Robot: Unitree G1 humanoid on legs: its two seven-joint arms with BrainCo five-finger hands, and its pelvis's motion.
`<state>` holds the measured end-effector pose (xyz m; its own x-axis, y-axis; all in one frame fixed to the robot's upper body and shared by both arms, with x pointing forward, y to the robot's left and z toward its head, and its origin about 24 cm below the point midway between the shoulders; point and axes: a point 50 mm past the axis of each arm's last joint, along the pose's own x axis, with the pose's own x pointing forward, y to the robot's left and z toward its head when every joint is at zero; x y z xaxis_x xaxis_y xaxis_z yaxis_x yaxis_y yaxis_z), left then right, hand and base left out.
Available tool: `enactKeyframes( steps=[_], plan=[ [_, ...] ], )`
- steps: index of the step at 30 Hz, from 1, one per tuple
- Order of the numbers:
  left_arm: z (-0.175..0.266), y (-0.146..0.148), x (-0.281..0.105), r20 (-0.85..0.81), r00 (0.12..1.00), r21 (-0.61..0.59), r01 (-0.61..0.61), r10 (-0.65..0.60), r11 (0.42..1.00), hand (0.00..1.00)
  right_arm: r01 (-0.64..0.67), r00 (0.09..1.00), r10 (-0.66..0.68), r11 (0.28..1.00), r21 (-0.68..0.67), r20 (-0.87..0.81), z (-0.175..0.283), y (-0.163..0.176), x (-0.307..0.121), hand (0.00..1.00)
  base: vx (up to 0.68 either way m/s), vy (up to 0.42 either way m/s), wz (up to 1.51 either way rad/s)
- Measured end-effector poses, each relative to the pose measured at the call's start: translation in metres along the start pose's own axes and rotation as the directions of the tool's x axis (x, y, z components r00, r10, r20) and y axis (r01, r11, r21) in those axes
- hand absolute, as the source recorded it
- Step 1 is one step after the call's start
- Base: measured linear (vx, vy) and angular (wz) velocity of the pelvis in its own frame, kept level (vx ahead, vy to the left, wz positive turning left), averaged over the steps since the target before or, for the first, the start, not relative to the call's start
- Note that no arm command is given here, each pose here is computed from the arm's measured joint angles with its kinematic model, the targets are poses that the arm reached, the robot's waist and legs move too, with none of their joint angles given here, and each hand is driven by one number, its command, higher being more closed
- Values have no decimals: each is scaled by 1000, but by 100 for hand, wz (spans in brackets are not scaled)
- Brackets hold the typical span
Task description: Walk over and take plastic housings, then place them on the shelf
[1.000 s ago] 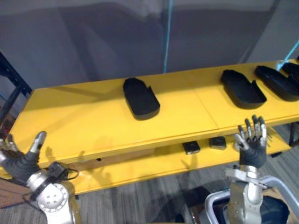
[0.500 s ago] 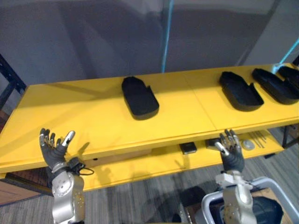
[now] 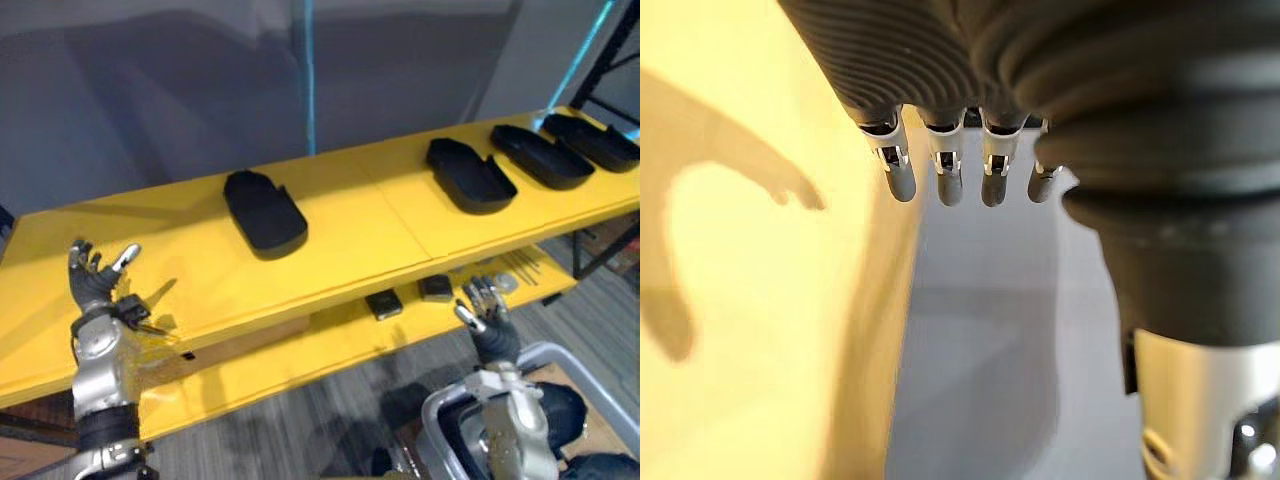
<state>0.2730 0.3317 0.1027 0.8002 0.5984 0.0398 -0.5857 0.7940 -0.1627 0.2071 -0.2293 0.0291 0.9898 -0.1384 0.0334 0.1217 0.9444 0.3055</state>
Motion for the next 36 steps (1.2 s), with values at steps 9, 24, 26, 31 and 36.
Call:
enactKeyframes(
  steps=[9, 24, 26, 31, 36],
  plan=[
    [-5, -30, 16, -103, 982, -55, 153, -158, 987, 0, -4, 999, 6, 998, -57, 47, 10, -5, 2, 0, -6, 0, -4],
    [-30, -64, 23, -304, 945, -169, 74, -124, 983, 0, 12, 994, 1, 993, -117, 108, 27, -7, 2, 0, -13, 3, -15],
    [-29, -63, 24, -300, 945, -194, 70, -127, 978, 0, 25, 994, -12, 993, -119, 104, 27, -9, 0, 0, 0, 0, 0],
    [-28, -67, 24, -266, 952, -224, 90, -149, 970, 0, 11, 995, 1, 993, -114, 100, 25, -5, 0, 0, 0, 0, 0],
    [-22, -82, 22, -186, 947, -269, 209, -264, 940, 0, 14, 995, -3, 994, -106, 98, 23, 0, 0, 0, 0, 0, 0]
  ],
)
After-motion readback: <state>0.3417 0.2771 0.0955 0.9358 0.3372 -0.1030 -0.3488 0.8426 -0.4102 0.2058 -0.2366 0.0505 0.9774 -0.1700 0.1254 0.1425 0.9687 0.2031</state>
